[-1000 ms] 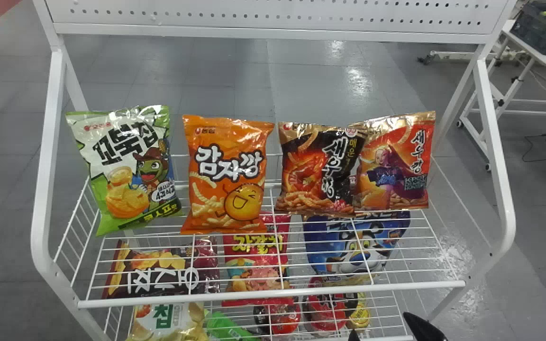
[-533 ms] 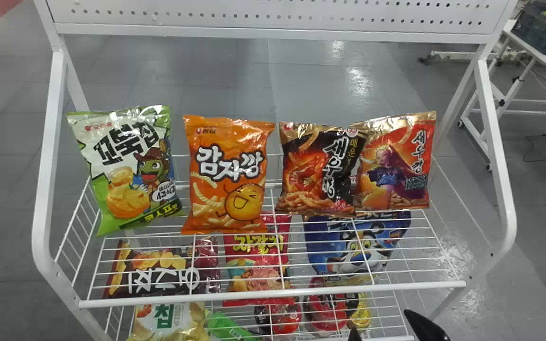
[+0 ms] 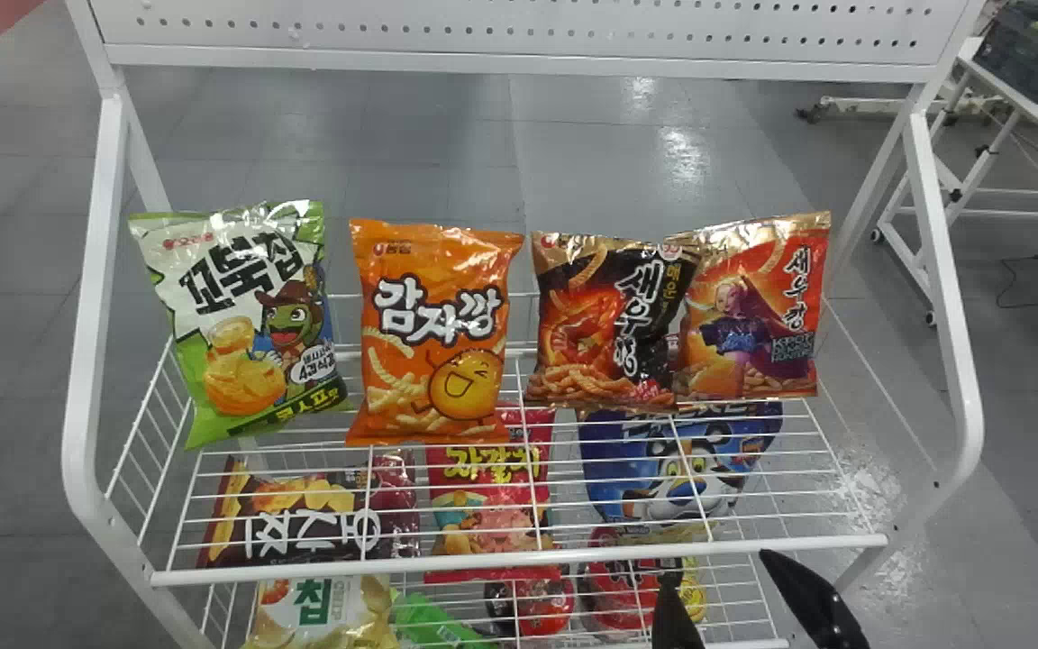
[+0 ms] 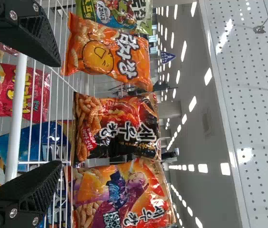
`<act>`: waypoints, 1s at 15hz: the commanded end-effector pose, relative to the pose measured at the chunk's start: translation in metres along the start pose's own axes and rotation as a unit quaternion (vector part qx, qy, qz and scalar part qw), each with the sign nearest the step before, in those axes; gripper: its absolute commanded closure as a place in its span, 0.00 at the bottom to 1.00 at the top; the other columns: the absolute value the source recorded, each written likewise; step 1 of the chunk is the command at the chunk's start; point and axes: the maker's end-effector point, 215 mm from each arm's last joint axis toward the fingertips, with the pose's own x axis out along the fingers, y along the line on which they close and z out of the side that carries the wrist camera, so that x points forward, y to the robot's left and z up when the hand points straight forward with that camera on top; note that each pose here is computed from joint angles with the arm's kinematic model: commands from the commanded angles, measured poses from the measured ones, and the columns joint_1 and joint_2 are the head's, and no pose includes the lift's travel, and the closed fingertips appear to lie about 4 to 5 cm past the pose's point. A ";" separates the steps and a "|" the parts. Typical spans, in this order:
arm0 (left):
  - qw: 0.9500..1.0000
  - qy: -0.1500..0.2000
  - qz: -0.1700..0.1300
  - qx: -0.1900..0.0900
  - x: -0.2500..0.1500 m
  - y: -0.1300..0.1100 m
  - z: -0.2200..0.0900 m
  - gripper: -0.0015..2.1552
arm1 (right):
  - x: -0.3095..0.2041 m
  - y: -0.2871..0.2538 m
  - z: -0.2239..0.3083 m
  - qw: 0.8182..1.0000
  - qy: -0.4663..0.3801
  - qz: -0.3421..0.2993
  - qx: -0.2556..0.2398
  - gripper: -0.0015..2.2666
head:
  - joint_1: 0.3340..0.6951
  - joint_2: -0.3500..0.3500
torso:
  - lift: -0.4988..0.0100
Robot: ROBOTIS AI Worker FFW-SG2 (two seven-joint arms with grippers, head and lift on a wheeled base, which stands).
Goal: Hold basket handle with left hand then pick spicy shrimp crackers with right hand and place into basket
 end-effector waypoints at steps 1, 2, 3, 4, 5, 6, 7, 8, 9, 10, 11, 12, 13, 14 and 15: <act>1.000 0.000 -0.007 0.000 0.000 -0.003 0.000 0.99 | 0.025 -0.001 0.001 1.000 0.009 0.006 0.009 0.03 | 1.00 0.39 | 0.96; 1.000 0.000 -0.007 0.000 0.000 -0.003 0.000 0.99 | 0.033 0.000 0.001 1.000 0.015 0.009 0.014 0.03 | 1.00 0.40 | 0.96; 1.000 0.000 -0.007 0.000 0.000 -0.003 0.000 0.99 | 0.042 0.000 0.002 1.000 0.019 0.012 0.016 0.03 | 1.00 0.41 | 0.96; 1.000 0.000 -0.007 0.000 0.000 -0.003 0.000 0.99 | 0.052 0.000 0.003 0.999 0.023 0.015 0.020 0.03 | 1.00 0.42 | 0.96; 1.000 0.000 -0.007 0.000 0.000 -0.003 0.000 0.99 | 0.060 0.000 0.004 0.999 0.025 0.014 0.021 0.03 | 1.00 0.43 | 0.96; 1.000 -0.001 -0.008 0.000 0.001 -0.003 0.000 0.99 | 0.069 0.000 0.005 0.999 0.030 0.015 0.022 0.03 | 1.00 0.44 | 0.96; 1.000 -0.001 -0.008 0.000 0.001 -0.003 0.000 0.99 | 0.080 -0.001 0.006 0.999 0.032 0.012 0.023 0.03 | 1.00 0.45 | 0.96; 1.000 0.000 -0.007 0.000 0.000 -0.003 0.000 0.99 | 0.089 -0.002 0.005 0.999 0.040 0.012 0.024 0.03 | 1.00 0.46 | 0.96; 1.000 0.000 -0.006 0.000 0.000 -0.003 0.000 0.99 | 0.097 -0.003 0.007 0.999 0.043 0.010 0.025 0.03 | 1.00 0.46 | 0.96; 1.000 0.000 -0.006 0.000 0.000 -0.003 0.000 0.99 | 0.106 -0.005 0.009 0.999 0.047 0.009 0.026 0.03 | 1.00 0.47 | 0.96; 1.000 0.000 -0.006 0.000 0.000 -0.003 0.000 0.99 | 0.115 -0.006 0.012 0.998 0.048 0.009 0.027 0.03 | 1.00 0.48 | 0.96; 1.000 0.000 -0.006 0.000 0.000 -0.003 0.000 0.99 | 0.124 -0.007 0.016 0.998 0.048 0.008 0.027 0.03 | 1.00 0.48 | 0.96; 1.000 0.000 -0.007 0.000 0.000 -0.003 0.000 0.99 | 0.133 -0.009 0.019 0.998 0.051 0.007 0.027 0.03 | 1.00 0.49 | 0.96; 1.000 0.000 -0.006 0.000 0.000 -0.003 0.000 0.99 | 0.141 -0.011 0.023 0.998 0.051 0.007 0.028 0.03 | 1.00 0.49 | 0.96; 1.000 -0.001 -0.006 0.000 -0.001 -0.003 0.001 0.99 | 0.150 -0.012 0.026 0.998 0.055 0.009 0.029 0.03 | 1.00 0.49 | 0.96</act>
